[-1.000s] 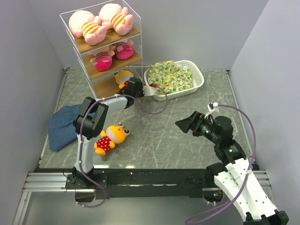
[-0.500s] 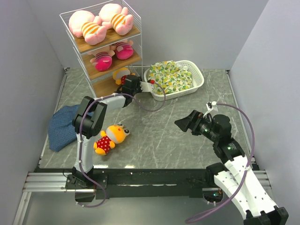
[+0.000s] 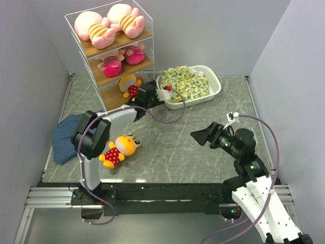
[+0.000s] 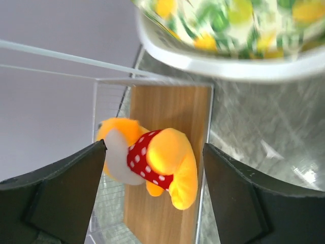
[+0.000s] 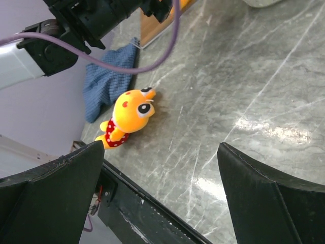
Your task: Place and organize the stuffed toys onto the shelf
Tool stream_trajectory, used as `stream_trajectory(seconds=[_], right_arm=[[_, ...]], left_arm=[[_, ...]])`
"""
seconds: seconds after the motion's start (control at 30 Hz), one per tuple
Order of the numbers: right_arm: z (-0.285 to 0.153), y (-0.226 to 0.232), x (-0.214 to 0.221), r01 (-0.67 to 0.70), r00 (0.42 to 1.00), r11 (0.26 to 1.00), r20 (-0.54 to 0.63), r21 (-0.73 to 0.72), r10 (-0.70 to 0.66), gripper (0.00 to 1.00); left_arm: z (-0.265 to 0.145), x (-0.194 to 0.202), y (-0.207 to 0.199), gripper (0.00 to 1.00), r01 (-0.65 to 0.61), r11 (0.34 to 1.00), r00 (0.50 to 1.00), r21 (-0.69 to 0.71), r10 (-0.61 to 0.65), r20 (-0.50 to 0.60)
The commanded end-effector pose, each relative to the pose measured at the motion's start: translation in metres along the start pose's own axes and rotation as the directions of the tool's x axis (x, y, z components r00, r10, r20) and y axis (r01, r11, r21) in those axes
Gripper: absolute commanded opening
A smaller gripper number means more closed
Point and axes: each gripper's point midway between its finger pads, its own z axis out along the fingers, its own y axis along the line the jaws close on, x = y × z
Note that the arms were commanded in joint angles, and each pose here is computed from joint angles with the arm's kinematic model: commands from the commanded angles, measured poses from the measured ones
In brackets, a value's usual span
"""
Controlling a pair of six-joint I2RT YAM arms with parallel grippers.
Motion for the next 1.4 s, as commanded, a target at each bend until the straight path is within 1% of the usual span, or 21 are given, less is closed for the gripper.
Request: stream_trajectory(seconds=[0.0, 0.13, 0.2, 0.23, 0.3, 0.33, 0.37, 0.43, 0.57, 0.6, 0.67, 0.7, 0.77, 0.8, 0.87, 0.9, 0.97, 1.0, 1.07, 1.2, 1.37], right_arm=[[-0.014, 0.020, -0.010, 0.031, 0.999, 0.998, 0.042, -0.061, -0.029, 1.00], [-0.017, 0.023, -0.009, 0.026, 0.999, 0.997, 0.036, -0.071, -0.024, 1.00], [-0.018, 0.024, -0.008, 0.015, 0.999, 0.997, 0.036, -0.076, -0.012, 1.00], [-0.017, 0.023, -0.007, 0.008, 0.999, 0.997, 0.033, -0.076, -0.005, 1.00], [-0.016, 0.025, -0.006, -0.012, 0.999, 0.996, 0.034, -0.088, 0.015, 1.00], [-0.015, 0.023, -0.002, -0.023, 1.000, 0.995, 0.019, -0.094, 0.024, 1.00], [-0.014, 0.023, 0.000, -0.032, 0.999, 0.995, 0.015, -0.095, 0.034, 1.00], [-0.008, 0.021, 0.007, -0.068, 0.998, 0.992, -0.012, -0.110, 0.067, 1.00], [0.008, 0.014, 0.020, -0.161, 0.986, 0.979, -0.062, -0.125, 0.155, 0.99], [0.016, 0.009, 0.024, -0.175, 0.983, 0.977, -0.074, -0.121, 0.167, 0.99], [0.025, 0.005, 0.029, -0.207, 0.976, 0.973, -0.091, -0.102, 0.198, 0.98], [0.032, -0.002, 0.034, -0.222, 0.971, 0.972, -0.111, -0.076, 0.213, 0.97], [0.044, 0.000, 0.045, -0.238, 0.962, 0.969, -0.153, -0.062, 0.227, 0.96], [0.051, 0.002, 0.042, -0.236, 0.965, 0.969, -0.134, -0.067, 0.226, 0.96], [0.063, 0.005, 0.058, -0.264, 0.950, 0.963, -0.183, -0.046, 0.252, 0.96], [0.070, 0.011, 0.055, -0.269, 0.952, 0.961, -0.168, -0.065, 0.255, 0.95], [0.087, 0.024, 0.067, -0.316, 0.932, 0.945, -0.212, -0.084, 0.293, 0.93], [0.093, 0.030, 0.072, -0.327, 0.926, 0.940, -0.230, -0.095, 0.299, 0.92], [0.109, 0.039, 0.094, -0.369, 0.896, 0.927, -0.291, -0.072, 0.334, 0.91], [0.136, 0.065, 0.113, -0.417, 0.875, 0.905, -0.307, -0.087, 0.374, 0.90], [0.176, 0.084, 0.150, -0.456, 0.838, 0.888, -0.364, -0.061, 0.406, 0.88]], left_arm=[[-0.033, -0.033, 0.034, 0.84, 0.180, 0.982, 0.982, -0.050, -0.177, 0.068], [-0.058, -0.052, 0.032, 0.84, 0.326, 0.945, 0.940, -0.005, -0.324, 0.109], [-0.077, -0.066, 0.035, 0.85, 0.418, 0.908, 0.899, 0.021, -0.416, 0.139], [-0.084, -0.063, 0.028, 0.85, 0.441, 0.896, 0.888, 0.043, -0.443, 0.119], [-0.106, -0.071, 0.035, 0.86, 0.533, 0.845, 0.834, 0.054, -0.535, 0.134], [-0.114, -0.069, 0.036, 0.95, 0.558, 0.829, 0.821, 0.050, -0.559, 0.116], [-0.124, -0.063, 0.025, 0.96, 0.592, 0.803, 0.802, 0.064, -0.595, 0.056], [-0.152, -0.060, 0.030, 0.96, 0.668, 0.742, 0.740, 0.061, -0.671, 0.048], [-0.201, -0.050, 0.034, 0.96, 0.729, 0.681, 0.675, 0.064, -0.731, 0.097], [-0.221, -0.052, 0.045, 0.96, 0.742, 0.667, 0.654, 0.066, -0.743, 0.142], [-0.235, -0.042, 0.033, 0.96, 0.753, 0.652, 0.641, 0.087, -0.757, 0.128], [-0.252, -0.040, 0.038, 0.96, 0.766, 0.637, 0.622, 0.084, -0.768, 0.155], [-0.264, -0.024, 0.029, 0.97, 0.806, 0.588, 0.576, 0.066, -0.806, 0.139], [-0.264, -0.005, 0.015, 0.96, 0.807, 0.589, 0.585, 0.037, -0.807, 0.081], [-0.272, 0.010, 0.007, 0.96, 0.820, 0.572, 0.571, 0.006, -0.820, 0.046], [-0.273, 0.020, -0.003, 0.96, 0.824, 0.566, 0.566, -0.004, -0.824, 0.028], [-0.284, 0.019, 0.000, 0.96, 0.853, 0.521, 0.520, 0.001, -0.851, 0.073], [-0.284, 0.024, -0.003, 0.96, 0.857, 0.516, 0.515, -0.005, -0.853, 0.083], [-0.293, 0.026, 0.003, 0.96, 0.854, 0.520, 0.518, -0.017, -0.846, 0.123], [-0.302, 0.038, 0.016, 0.96, 0.861, 0.500, 0.508, -0.091, -0.843, 0.176], [-0.305, 0.029, 0.008, 0.96, 0.841, 0.541, 0.534, -0.014, -0.826, 0.182]])
